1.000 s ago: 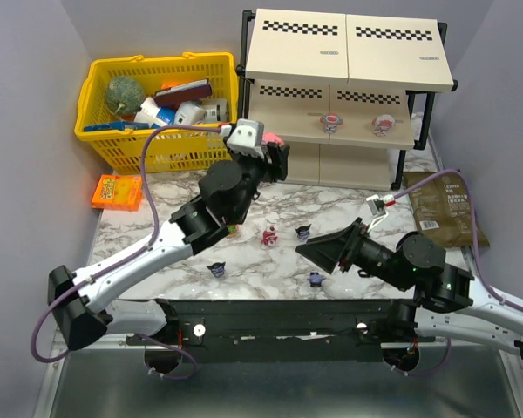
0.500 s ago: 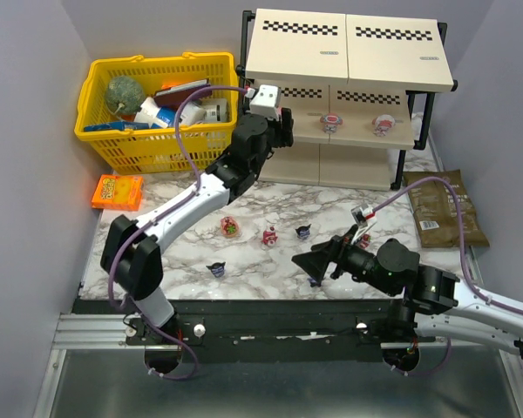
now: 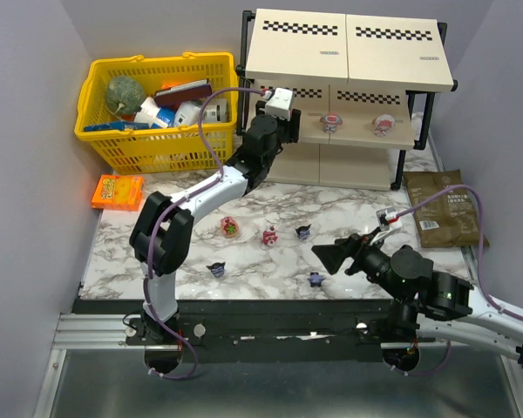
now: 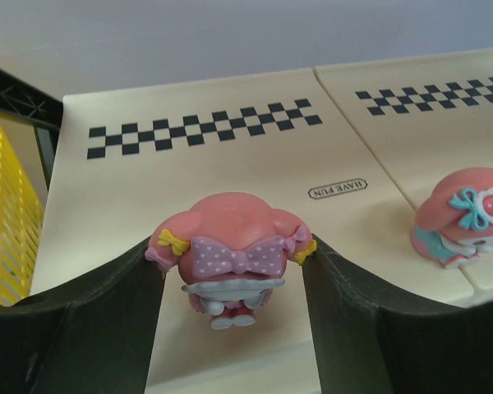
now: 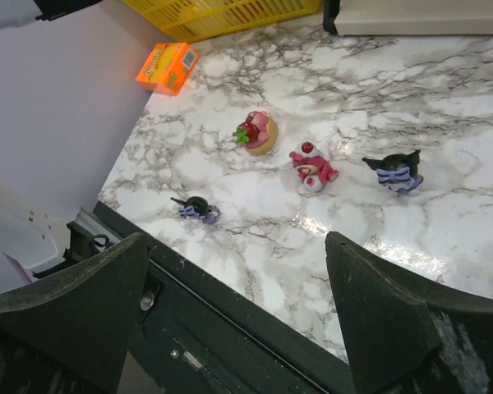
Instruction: Place and organize the plastic toys onto the shelf
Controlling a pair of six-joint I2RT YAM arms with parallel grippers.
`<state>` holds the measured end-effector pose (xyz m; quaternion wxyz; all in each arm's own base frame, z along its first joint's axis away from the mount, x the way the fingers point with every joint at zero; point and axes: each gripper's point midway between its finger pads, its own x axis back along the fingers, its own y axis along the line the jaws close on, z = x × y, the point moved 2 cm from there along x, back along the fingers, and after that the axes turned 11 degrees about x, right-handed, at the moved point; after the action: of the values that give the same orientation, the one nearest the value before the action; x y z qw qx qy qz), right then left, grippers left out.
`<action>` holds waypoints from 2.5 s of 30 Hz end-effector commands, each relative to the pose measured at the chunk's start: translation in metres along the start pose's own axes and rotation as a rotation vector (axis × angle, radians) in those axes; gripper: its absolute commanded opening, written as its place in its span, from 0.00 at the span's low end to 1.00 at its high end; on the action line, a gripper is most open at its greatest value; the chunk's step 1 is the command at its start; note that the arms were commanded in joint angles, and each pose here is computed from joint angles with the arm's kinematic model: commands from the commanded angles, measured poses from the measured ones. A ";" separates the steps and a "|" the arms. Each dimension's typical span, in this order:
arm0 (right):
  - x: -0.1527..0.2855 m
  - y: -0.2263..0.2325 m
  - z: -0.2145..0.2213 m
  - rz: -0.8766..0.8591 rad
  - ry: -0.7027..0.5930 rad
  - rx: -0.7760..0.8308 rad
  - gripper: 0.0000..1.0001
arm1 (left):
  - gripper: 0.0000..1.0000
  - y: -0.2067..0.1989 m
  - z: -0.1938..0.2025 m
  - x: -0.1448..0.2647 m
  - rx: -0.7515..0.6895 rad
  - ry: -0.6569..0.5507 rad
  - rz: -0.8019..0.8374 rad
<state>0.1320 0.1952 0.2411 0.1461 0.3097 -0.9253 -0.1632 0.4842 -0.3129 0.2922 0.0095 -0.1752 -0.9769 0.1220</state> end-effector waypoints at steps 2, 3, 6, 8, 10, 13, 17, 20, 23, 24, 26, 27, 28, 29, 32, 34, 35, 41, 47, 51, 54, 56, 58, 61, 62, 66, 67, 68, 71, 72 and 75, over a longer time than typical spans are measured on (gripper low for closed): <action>0.005 -0.025 0.001 0.113 -0.016 0.048 0.95 | 0.12 0.000 -0.033 -0.016 -0.005 -0.144 -0.031; 0.007 -0.025 -0.002 0.112 -0.024 0.046 0.94 | 0.12 0.000 -0.032 -0.017 -0.001 -0.146 -0.035; 0.010 -0.028 -0.005 0.120 -0.038 0.051 0.95 | 0.12 0.003 -0.025 -0.018 0.010 -0.150 -0.052; 0.011 -0.030 -0.006 0.127 -0.041 0.055 0.95 | 0.13 0.007 -0.020 -0.018 0.016 -0.143 -0.064; 0.014 -0.033 -0.007 0.132 -0.047 0.054 0.95 | 0.13 0.010 -0.016 -0.017 0.022 -0.143 -0.077; 0.017 -0.036 -0.008 0.141 -0.058 0.049 0.95 | 0.14 0.012 -0.011 -0.014 0.029 -0.135 -0.081; 0.020 -0.039 -0.011 0.147 -0.073 0.044 0.95 | 0.15 0.014 -0.011 -0.008 0.034 -0.137 -0.080; 0.022 -0.041 -0.011 0.149 -0.075 0.046 0.95 | 0.16 0.017 -0.006 -0.006 0.029 -0.128 -0.093; 0.022 -0.042 -0.009 0.152 -0.075 0.047 0.95 | 0.16 0.020 -0.005 -0.003 0.028 -0.134 -0.103; 0.022 -0.042 -0.010 0.153 -0.077 0.045 0.95 | 0.17 0.020 -0.004 -0.003 0.031 -0.137 -0.104; 0.022 -0.044 -0.009 0.161 -0.076 0.050 0.95 | 0.18 0.022 -0.003 -0.001 0.028 -0.138 -0.109; 0.022 -0.044 -0.008 0.161 -0.075 0.049 0.95 | 0.19 0.024 -0.003 0.000 0.028 -0.142 -0.115; 0.022 -0.044 -0.009 0.163 -0.077 0.048 0.95 | 0.19 0.025 -0.002 0.000 0.025 -0.142 -0.120; 0.022 -0.044 -0.009 0.166 -0.075 0.051 0.95 | 0.20 0.026 -0.001 -0.001 0.021 -0.140 -0.127; 0.022 -0.045 -0.010 0.170 -0.080 0.051 0.95 | 0.24 0.028 0.002 0.000 0.017 -0.134 -0.129; 0.022 -0.046 -0.010 0.172 -0.080 0.052 0.95 | 0.28 0.028 0.004 0.002 0.005 -0.141 -0.122; 0.022 -0.046 -0.010 0.177 -0.081 0.053 0.95 | 0.29 0.028 0.004 0.003 0.003 -0.142 -0.117; 0.021 -0.046 -0.008 0.178 -0.073 0.051 0.95 | 0.37 0.018 0.006 0.003 -0.036 -0.127 -0.038; 0.019 -0.045 -0.007 0.183 -0.067 0.051 0.95 | 0.40 0.020 0.004 0.002 -0.047 -0.122 -0.052; 0.019 -0.046 -0.006 0.186 -0.064 0.053 0.95 | 0.40 0.026 0.002 0.005 -0.070 -0.126 -0.088; 0.018 -0.046 -0.006 0.186 -0.064 0.051 0.95 | 0.40 0.029 -0.001 0.008 -0.067 -0.130 -0.098; 0.018 -0.046 -0.006 0.187 -0.063 0.049 0.95 | 0.40 0.032 0.000 0.008 -0.068 -0.129 -0.105; 0.018 -0.046 -0.006 0.187 -0.065 0.047 0.95 | 0.40 0.032 0.000 0.008 -0.070 -0.127 -0.102; 0.019 -0.046 -0.005 0.187 -0.065 0.045 0.95 | 0.41 0.037 0.001 0.008 -0.066 -0.124 -0.119; 0.019 -0.046 -0.006 0.187 -0.066 0.046 0.95 | 0.42 0.037 0.002 0.008 -0.066 -0.121 -0.117; 0.019 -0.046 -0.006 0.190 -0.066 0.047 0.95 | 0.47 0.035 0.004 0.006 -0.062 -0.117 -0.097; 0.019 -0.046 -0.006 0.189 -0.066 0.047 0.95 | 0.50 0.034 0.002 0.007 -0.061 -0.118 -0.094; 0.019 -0.046 -0.006 0.189 -0.066 0.047 0.95 | 0.50 0.033 0.002 0.006 -0.060 -0.117 -0.089; 0.019 -0.047 -0.006 0.190 -0.067 0.050 0.95 | 0.56 0.031 0.002 0.005 -0.062 -0.110 -0.081; 0.019 -0.047 -0.006 0.190 -0.064 0.052 0.95 | 0.57 0.031 0.001 0.005 -0.062 -0.109 -0.080; 0.019 -0.047 -0.006 0.190 -0.066 0.051 0.95 | 0.66 0.029 0.000 0.005 -0.061 -0.109 -0.070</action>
<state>0.1408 0.1529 0.2375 0.1218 0.2398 -0.9526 -0.1422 0.4924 -0.2886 0.2711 -0.0397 -0.1298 -0.9860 0.0970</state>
